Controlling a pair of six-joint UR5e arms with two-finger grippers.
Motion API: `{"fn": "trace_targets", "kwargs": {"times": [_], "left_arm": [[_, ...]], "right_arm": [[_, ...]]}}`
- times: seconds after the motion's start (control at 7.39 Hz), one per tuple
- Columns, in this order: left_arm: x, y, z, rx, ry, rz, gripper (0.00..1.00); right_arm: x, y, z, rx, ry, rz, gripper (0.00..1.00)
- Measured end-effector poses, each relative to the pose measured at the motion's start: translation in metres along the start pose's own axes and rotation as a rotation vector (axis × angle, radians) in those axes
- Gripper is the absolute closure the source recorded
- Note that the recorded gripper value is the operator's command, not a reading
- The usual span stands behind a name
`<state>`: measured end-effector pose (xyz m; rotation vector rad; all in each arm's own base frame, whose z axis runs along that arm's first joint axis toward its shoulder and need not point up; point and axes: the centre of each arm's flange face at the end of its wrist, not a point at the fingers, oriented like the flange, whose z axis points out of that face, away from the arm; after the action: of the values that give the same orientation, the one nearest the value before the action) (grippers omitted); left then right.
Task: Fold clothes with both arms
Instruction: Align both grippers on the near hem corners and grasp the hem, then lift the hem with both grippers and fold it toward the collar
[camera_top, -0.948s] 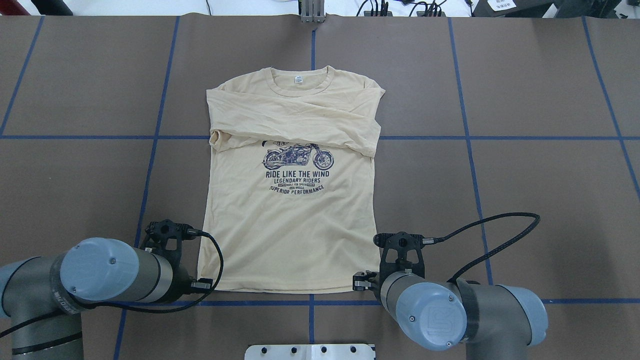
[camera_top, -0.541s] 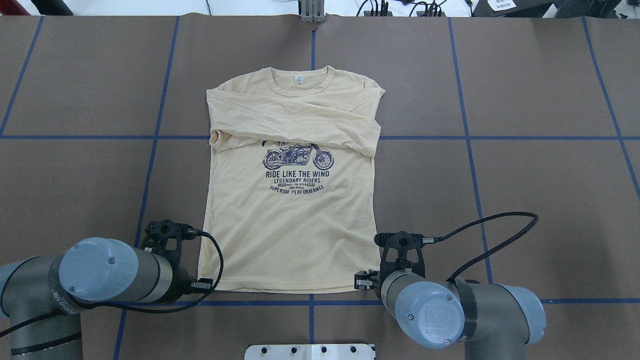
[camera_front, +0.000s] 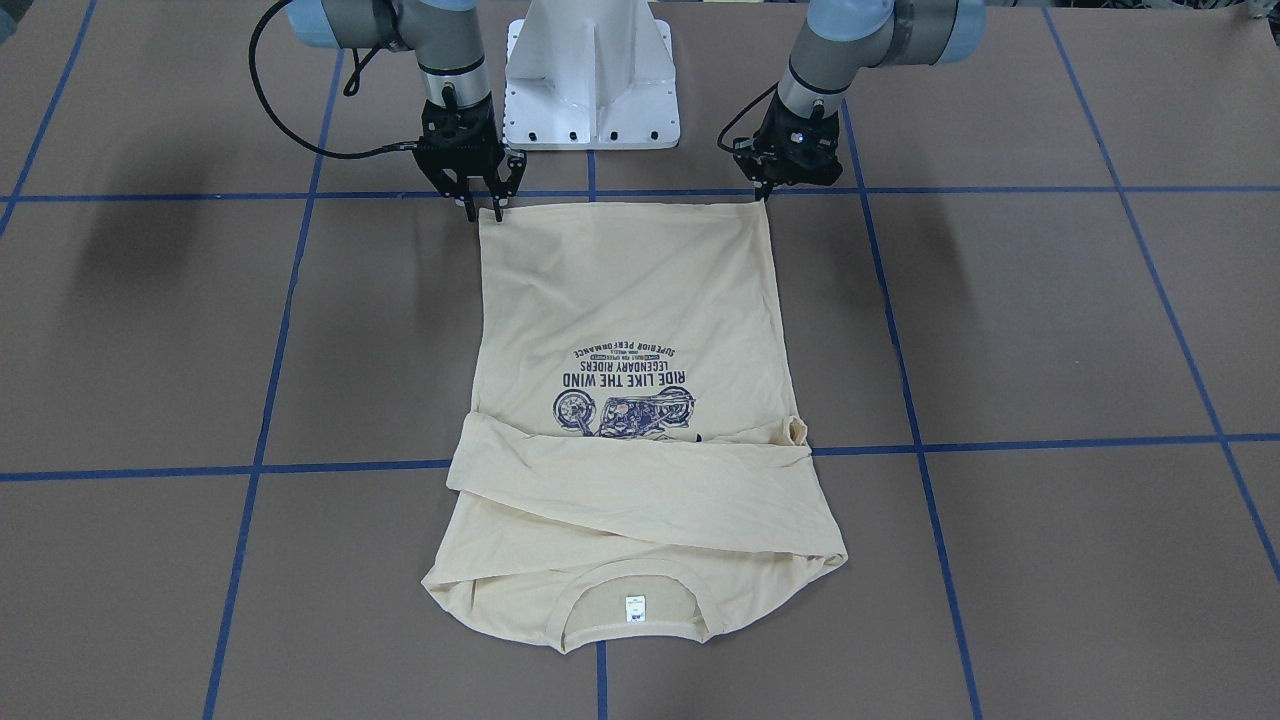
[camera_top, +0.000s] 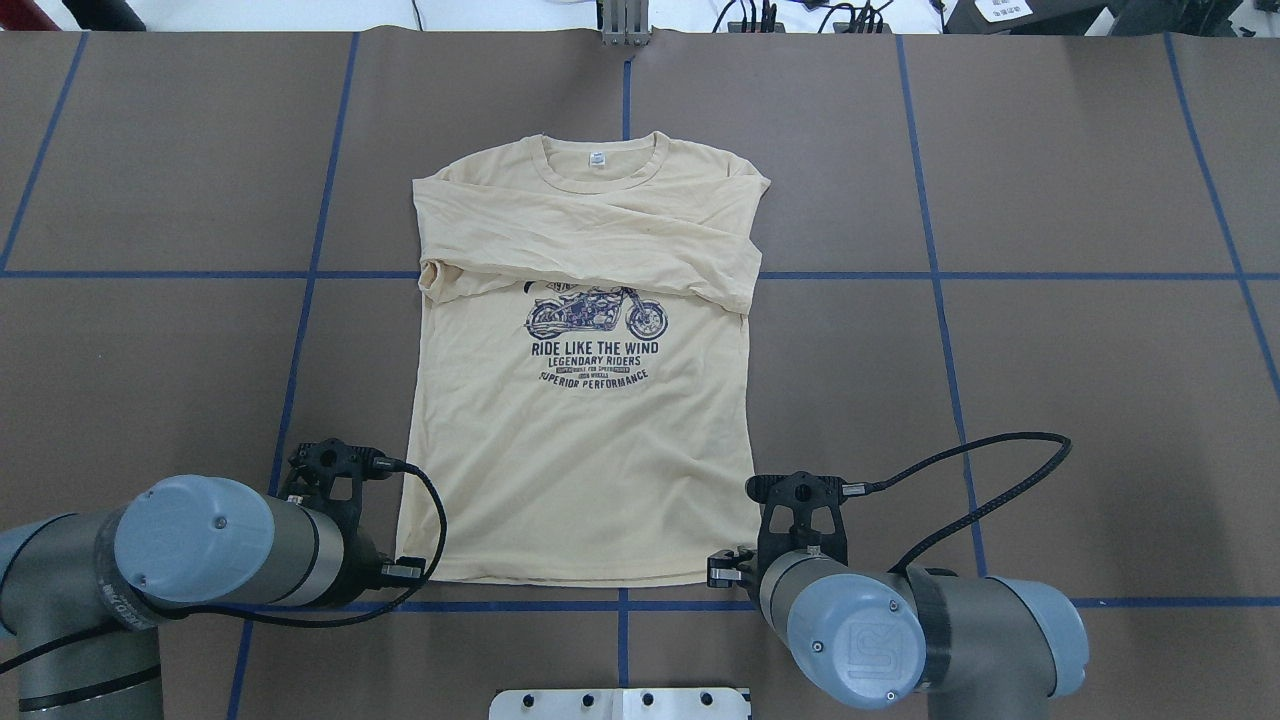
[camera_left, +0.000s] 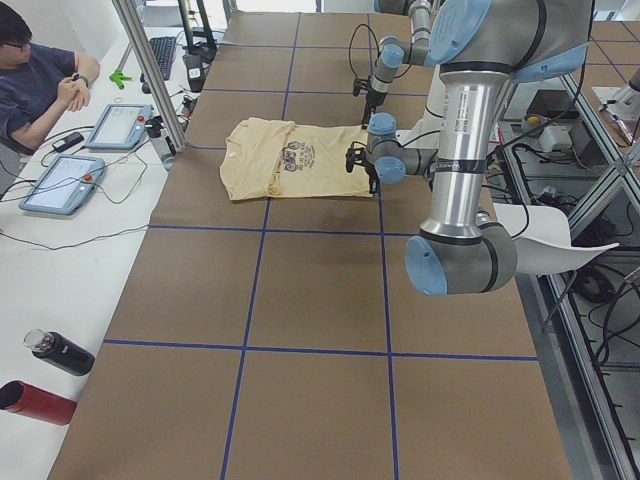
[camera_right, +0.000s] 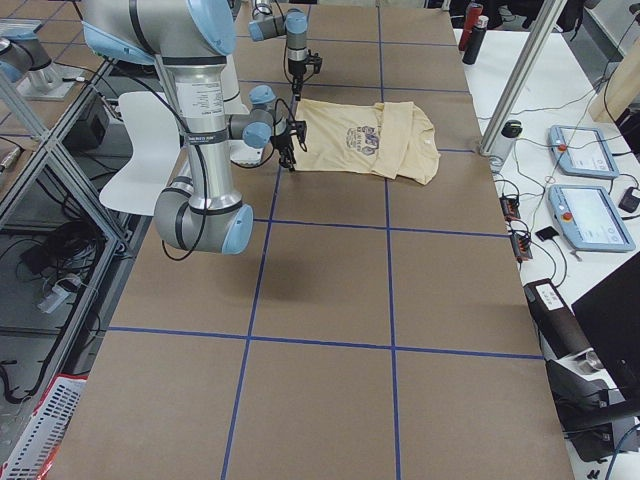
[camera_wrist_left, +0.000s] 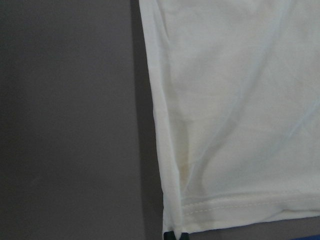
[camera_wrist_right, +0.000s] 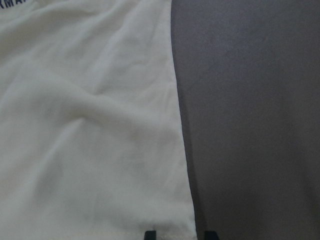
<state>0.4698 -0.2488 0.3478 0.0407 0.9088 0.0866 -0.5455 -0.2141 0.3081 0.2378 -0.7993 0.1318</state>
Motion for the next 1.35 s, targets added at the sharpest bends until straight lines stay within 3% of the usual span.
{"fn": "trace_targets", "kwargs": {"times": [0.54, 0.95, 1.22, 1.35], "left_arm": [[0.001, 0.000, -0.001, 0.001, 0.003, 0.001, 1.00], [0.002, 0.001, -0.006, 0.002, 0.010, 0.002, 1.00], [0.007, 0.004, -0.035, 0.006, 0.056, 0.013, 1.00], [0.011, 0.012, -0.062, -0.022, 0.103, 0.022, 1.00]], "right_arm": [[-0.001, 0.004, 0.000, 0.001, -0.001, -0.005, 1.00], [-0.001, -0.002, -0.005, 0.006, -0.008, 0.000, 1.00], [0.005, -0.022, -0.042, -0.020, -0.052, 0.027, 1.00], [0.014, -0.032, -0.073, -0.066, -0.068, 0.042, 1.00]]}}
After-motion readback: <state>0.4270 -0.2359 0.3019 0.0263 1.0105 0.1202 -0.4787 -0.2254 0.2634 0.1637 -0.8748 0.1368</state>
